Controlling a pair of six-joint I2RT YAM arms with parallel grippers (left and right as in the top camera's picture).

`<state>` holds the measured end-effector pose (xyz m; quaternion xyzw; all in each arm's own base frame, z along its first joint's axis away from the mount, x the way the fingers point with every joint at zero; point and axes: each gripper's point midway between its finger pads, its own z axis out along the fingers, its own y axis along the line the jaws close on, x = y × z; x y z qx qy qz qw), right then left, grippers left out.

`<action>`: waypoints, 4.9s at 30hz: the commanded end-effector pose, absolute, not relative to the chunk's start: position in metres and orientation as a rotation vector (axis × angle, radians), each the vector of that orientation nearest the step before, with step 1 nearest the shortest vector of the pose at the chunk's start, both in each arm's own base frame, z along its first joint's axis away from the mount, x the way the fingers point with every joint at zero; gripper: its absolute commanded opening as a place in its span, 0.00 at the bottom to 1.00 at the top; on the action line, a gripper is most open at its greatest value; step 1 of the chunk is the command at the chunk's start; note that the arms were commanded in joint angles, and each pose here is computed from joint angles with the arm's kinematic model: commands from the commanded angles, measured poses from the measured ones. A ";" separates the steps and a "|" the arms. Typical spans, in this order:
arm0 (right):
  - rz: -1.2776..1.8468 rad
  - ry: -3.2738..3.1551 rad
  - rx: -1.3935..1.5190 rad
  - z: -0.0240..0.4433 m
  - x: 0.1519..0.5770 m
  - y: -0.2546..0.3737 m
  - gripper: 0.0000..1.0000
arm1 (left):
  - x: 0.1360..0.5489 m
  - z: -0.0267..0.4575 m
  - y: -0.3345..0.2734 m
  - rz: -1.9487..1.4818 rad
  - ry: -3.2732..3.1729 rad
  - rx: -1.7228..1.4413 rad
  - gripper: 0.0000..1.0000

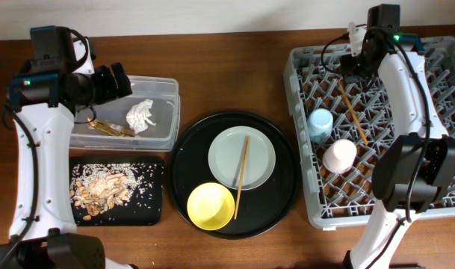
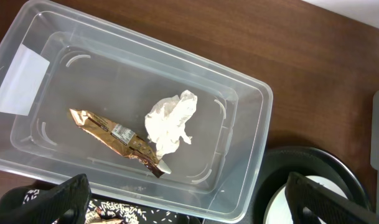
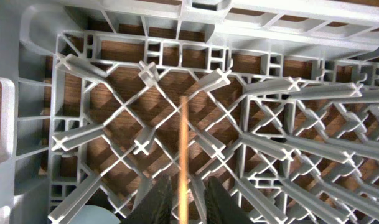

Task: Sort waste into correct bins and load items into the dishwasher rack
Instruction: 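Grasp the second chopstick on the plate with the right gripper, then place the second chopstick in the rack with the right gripper, then grasp the yellow bowl rim with the right gripper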

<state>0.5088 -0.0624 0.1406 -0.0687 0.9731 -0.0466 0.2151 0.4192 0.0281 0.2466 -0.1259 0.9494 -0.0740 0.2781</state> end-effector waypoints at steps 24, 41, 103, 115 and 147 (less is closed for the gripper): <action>0.483 3.199 -0.152 0.127 0.331 0.262 0.97 | 0.419 0.247 0.030 -0.196 2.544 -0.354 0.99; -0.133 3.240 0.426 0.020 0.271 0.234 0.30 | 0.419 0.247 0.030 -0.195 2.544 -0.353 0.99; 0.850 2.969 -1.051 0.211 0.275 0.238 0.26 | 0.419 0.247 0.030 -0.196 2.544 -0.354 0.99; 0.371 2.986 -1.484 0.195 0.132 0.325 0.28 | 0.419 0.247 0.030 -0.196 2.544 -0.354 0.99; 0.480 2.711 -1.388 0.028 0.164 0.354 0.50 | 0.419 0.247 0.030 -0.195 2.544 -0.353 0.99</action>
